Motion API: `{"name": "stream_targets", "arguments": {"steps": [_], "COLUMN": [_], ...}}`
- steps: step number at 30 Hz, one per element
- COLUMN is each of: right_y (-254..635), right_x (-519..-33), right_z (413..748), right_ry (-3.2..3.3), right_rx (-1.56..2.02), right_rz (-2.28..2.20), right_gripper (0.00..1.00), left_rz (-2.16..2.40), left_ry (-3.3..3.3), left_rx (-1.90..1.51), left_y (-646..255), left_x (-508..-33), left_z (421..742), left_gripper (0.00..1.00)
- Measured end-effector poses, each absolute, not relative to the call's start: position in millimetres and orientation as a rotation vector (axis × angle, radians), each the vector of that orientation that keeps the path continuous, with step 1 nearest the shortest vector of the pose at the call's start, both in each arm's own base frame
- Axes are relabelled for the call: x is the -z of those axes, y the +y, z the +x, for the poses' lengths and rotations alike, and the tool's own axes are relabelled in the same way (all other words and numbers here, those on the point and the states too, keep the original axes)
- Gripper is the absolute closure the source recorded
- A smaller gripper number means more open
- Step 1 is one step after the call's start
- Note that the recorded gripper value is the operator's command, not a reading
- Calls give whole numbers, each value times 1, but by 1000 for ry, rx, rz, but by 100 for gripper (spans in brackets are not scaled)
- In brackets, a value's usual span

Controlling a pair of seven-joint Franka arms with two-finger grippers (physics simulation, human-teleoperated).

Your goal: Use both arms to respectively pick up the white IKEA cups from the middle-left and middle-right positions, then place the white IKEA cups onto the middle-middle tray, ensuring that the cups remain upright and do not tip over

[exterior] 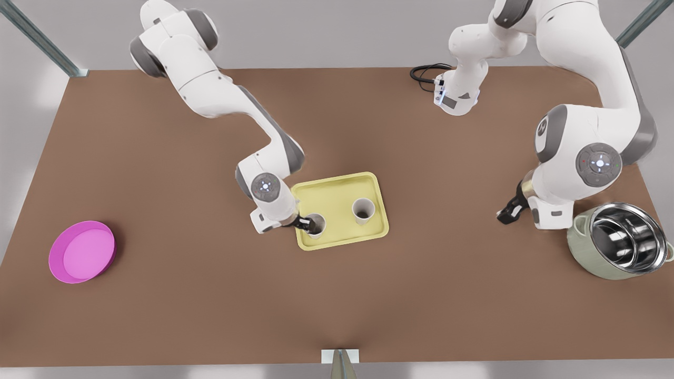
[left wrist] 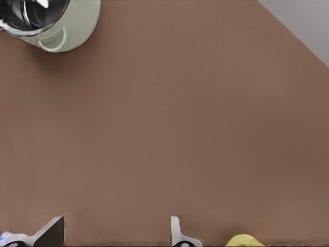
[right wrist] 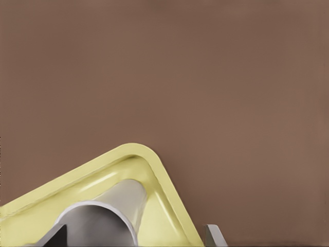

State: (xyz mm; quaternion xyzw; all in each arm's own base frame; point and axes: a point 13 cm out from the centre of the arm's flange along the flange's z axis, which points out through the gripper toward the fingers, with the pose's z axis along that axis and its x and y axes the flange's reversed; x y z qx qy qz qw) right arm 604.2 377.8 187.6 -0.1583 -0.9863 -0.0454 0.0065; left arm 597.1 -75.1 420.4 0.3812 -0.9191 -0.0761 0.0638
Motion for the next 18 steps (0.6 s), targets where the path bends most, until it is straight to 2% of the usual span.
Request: {"name": "stream_targets", "arguments": {"steps": [2, 4, 7, 9, 10, 11, 13, 16, 18], "right_y": [320, 204, 38, -3, -13, -17, -24, -31, -31], "right_x": [-198, -185, -184, -238, -282, -332, -419, -466, -475], "right_z": [629, 661, 673, 688, 690, 683, 645, 591, 572], "right_ry": [-3055, -2972, -2863, -2915, -2964, -3012, -3068, -3044, -3019], "right_rx": [121, 76, -2, -17, -24, -31, -49, -19, -3], "right_rz": [-585, -741, -923, -915, -891, -862, -809, -732, -668], "right_gripper": [0, 0, 0, 0, 0, 0, 0, 0, 0], "left_rz": [1026, 903, 728, 636, 598, 566, 503, 418, 367], "left_ry": [-2756, -2748, -2755, -2755, -2753, -2753, -2753, -2755, -2757], "left_rx": [228, 196, 162, 146, 139, 132, 118, 102, 93], "left_y": [-71, -75, -86, -87, -86, -83, -80, -77, -76], "left_x": [-416, -414, -413, -411, -409, -408, -407, -406, -405], "left_z": [580, 570, 560, 557, 556, 555, 554, 552, 551], "left_gripper": [0, 0, 0, 0, 0, 0, 0, 0, 0]}}
